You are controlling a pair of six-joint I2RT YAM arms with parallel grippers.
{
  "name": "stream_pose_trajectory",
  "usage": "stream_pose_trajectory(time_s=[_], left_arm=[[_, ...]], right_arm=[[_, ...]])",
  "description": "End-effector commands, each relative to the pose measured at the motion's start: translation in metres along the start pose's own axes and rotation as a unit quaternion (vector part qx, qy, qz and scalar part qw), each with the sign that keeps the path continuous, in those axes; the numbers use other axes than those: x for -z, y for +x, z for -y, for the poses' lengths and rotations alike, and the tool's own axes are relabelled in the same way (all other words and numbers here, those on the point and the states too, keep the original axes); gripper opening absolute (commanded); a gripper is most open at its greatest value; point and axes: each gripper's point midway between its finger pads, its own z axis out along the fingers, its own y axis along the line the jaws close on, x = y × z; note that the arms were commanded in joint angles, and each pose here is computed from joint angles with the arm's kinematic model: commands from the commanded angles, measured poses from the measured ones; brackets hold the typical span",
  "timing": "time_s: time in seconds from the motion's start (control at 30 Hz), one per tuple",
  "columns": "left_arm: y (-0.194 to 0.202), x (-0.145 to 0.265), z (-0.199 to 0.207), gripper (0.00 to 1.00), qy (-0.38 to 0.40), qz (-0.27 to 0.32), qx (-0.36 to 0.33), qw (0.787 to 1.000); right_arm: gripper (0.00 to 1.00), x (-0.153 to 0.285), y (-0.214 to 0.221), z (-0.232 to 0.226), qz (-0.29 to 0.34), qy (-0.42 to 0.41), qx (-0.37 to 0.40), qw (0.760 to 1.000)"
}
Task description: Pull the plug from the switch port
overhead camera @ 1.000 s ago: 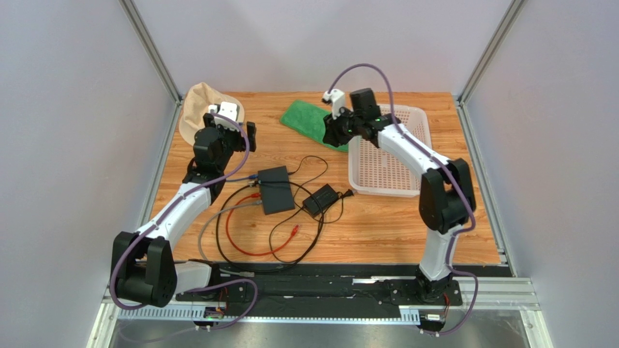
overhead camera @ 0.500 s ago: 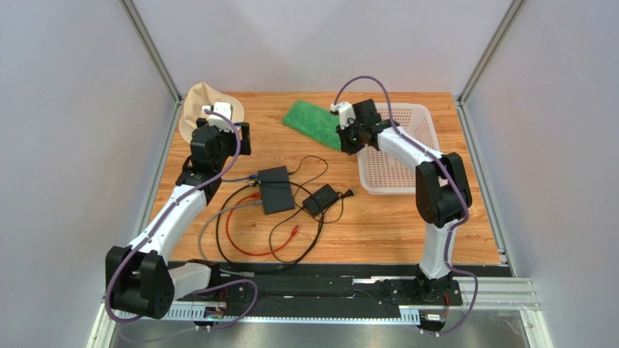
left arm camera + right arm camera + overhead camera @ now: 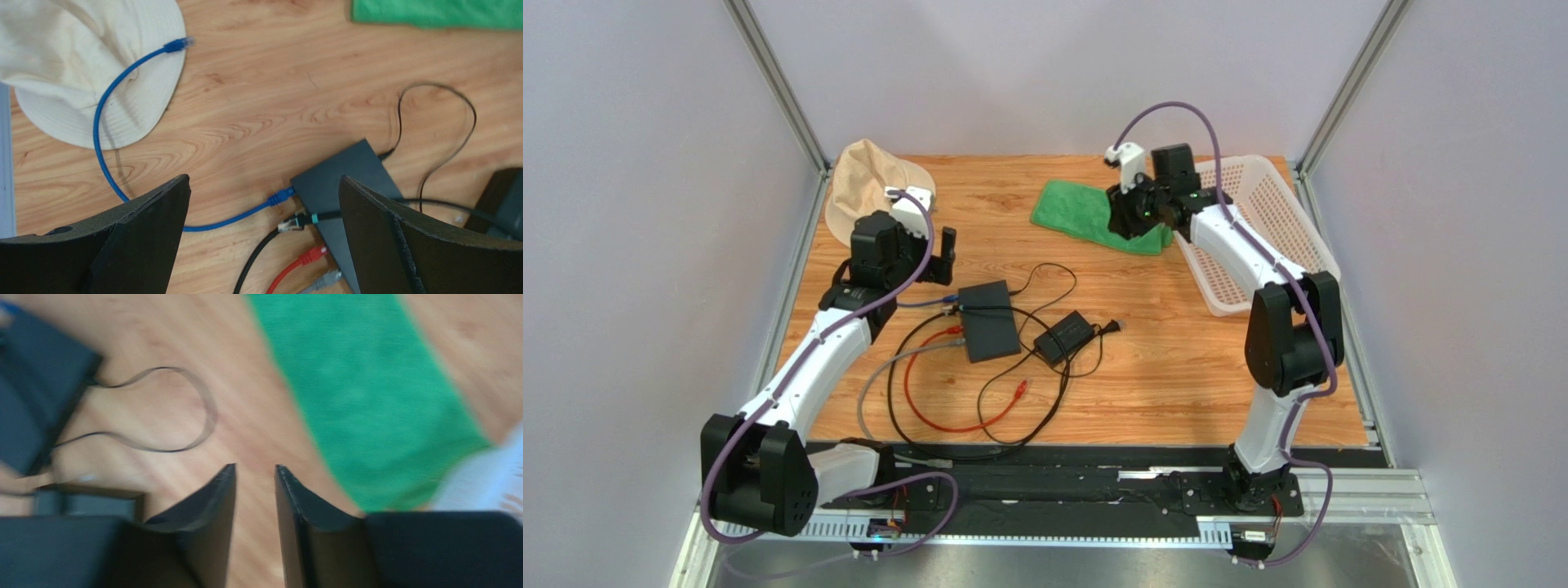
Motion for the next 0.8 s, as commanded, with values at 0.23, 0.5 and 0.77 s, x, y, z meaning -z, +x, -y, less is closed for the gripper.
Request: stream_pose_trajectory(time_s=[0.23,0.5,0.77], left_arm=[[0.041,0.05,0.012,0.99,0.104,-0.163,-0.14,0.971],[0.016,0.063,-0.027,0.99,0.015,-0.155,0.051,0.987],[-0.004,0.092,-0.032,0.99,-0.005,-0.106,0.098,0.99]], right_arm=[[0.53,0.01,0.001,-0.13,0.015,-0.196,-0.026,0.98],[0.63,-0.017,0.006,-0.216,-0.033,-0.241,0.128,0.962],[0.59,-0.071,0.044,-0.248,-0.091,-0.243,0.15,0.954]])
